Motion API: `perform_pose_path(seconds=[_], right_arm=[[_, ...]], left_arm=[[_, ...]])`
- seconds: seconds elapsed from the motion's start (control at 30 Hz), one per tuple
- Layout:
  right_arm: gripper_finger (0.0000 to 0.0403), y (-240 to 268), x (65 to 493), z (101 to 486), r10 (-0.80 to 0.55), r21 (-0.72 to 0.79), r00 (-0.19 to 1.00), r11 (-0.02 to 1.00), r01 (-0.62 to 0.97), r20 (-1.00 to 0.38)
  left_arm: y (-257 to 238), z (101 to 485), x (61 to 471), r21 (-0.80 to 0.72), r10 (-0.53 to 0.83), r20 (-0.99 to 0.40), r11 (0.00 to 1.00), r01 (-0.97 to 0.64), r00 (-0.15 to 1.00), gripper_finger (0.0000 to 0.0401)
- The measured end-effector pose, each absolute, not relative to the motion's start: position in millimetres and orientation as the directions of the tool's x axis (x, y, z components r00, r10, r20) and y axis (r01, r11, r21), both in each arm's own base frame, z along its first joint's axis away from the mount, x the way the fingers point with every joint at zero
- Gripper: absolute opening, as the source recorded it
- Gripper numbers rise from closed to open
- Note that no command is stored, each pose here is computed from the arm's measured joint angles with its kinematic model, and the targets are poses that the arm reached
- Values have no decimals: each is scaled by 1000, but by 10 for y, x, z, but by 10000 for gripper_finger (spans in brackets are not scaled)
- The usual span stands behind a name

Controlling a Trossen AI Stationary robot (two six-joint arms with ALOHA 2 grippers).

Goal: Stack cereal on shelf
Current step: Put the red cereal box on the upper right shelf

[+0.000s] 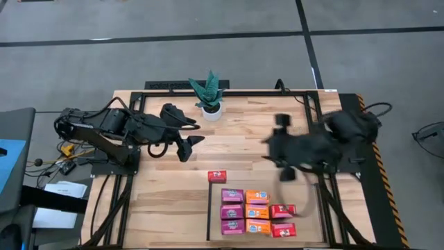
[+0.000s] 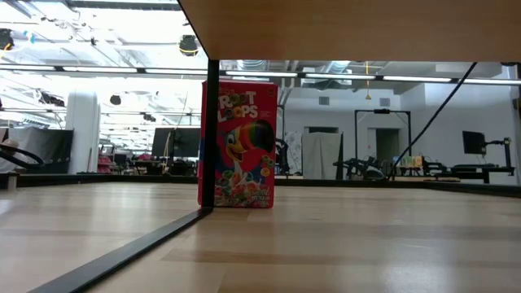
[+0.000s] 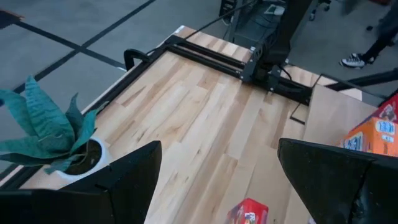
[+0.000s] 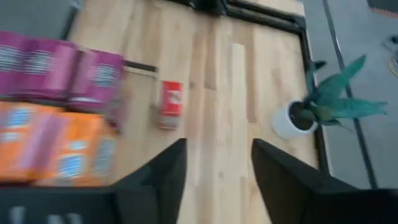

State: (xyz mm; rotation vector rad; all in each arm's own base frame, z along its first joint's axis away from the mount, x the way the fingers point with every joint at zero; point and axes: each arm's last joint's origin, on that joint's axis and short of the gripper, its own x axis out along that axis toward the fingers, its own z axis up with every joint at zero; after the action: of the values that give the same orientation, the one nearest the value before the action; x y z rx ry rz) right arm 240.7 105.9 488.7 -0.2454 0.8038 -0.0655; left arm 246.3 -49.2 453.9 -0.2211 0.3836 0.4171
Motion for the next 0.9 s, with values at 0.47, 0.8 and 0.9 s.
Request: perform_pose_path(seconds=[0.47,0.8,0.9], right_arm=[[255,625,3779,3931,120,-57,428,924,-378,-896],[255,537,4216,3534,206,22,418,914,-405,-885],[255,434,4308,3376,237,91,371,925,-369,-898]], left_arm=[[-452,4502,2237,-44,386,-483,886,-462,786,313],[-484,4553,1891,-2,467,-464,849,-528,753,313],[-491,4546,1834,3,476,-470,843,-538,744,313]])
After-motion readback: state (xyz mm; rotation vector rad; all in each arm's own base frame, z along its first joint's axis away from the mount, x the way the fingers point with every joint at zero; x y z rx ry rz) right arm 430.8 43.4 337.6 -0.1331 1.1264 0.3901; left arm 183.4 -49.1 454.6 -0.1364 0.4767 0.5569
